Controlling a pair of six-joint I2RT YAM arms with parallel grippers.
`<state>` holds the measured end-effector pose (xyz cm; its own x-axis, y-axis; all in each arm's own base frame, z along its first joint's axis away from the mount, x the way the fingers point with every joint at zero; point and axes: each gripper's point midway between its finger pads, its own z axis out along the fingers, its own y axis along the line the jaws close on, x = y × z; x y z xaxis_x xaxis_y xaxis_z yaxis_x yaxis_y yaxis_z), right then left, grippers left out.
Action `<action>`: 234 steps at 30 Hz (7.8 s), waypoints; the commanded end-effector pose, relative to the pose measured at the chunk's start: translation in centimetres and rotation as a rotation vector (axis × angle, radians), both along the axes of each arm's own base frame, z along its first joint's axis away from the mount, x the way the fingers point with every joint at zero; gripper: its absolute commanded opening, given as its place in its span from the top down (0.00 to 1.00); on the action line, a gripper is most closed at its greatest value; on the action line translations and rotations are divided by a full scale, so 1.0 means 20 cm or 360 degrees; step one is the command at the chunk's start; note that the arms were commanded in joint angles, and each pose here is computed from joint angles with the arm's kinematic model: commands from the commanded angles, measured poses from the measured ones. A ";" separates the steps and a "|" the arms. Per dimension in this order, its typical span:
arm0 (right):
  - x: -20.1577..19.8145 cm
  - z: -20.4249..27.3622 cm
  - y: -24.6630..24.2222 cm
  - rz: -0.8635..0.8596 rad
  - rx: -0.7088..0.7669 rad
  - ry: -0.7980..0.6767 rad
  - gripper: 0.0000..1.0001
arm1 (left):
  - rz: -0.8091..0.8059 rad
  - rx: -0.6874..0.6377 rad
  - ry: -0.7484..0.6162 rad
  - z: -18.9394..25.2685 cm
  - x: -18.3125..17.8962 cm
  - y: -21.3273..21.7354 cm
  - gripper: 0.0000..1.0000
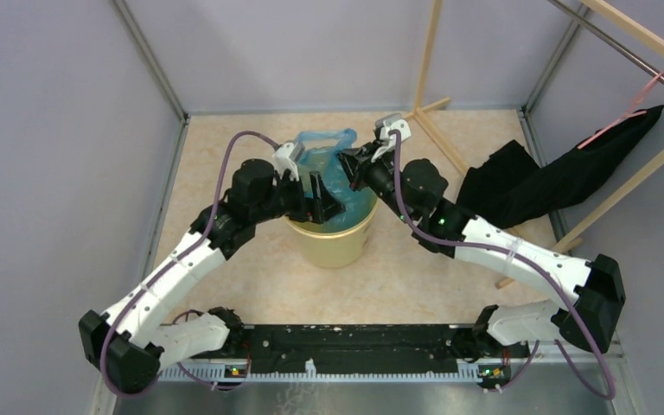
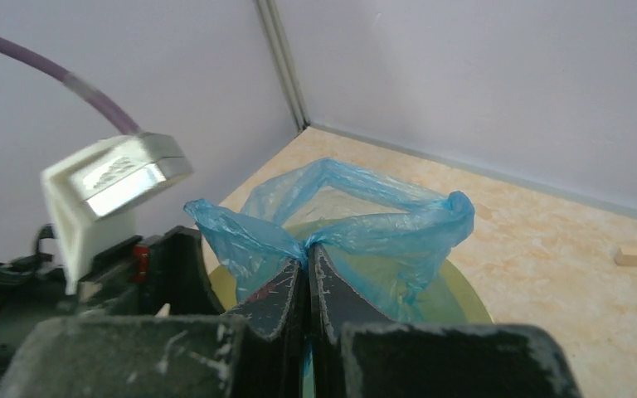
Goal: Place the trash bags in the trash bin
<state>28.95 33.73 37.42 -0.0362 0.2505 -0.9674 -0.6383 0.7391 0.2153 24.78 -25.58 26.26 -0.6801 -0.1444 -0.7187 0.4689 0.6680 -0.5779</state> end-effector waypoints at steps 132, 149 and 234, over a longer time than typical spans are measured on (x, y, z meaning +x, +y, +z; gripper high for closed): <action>-0.22 0.05 -0.15 0.0201 0.0100 0.0320 1.00 | 0.0870 -0.0214 0.0036 0.58 -0.06 0.47 0.32; -0.26 0.06 -0.19 0.0210 0.0069 0.0311 1.00 | 0.0940 0.0089 -0.0240 0.51 0.08 0.56 0.75; -0.08 -0.16 -0.09 0.0832 -0.0456 0.0203 0.70 | 0.0759 0.0230 -0.0080 -0.27 -0.11 0.58 1.00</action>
<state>26.84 30.99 30.21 -0.3089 -0.1665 -0.9364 -0.8726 0.4413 0.2094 22.04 -14.25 19.18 -0.5616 -0.3302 -0.7587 0.1091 0.8794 -0.4634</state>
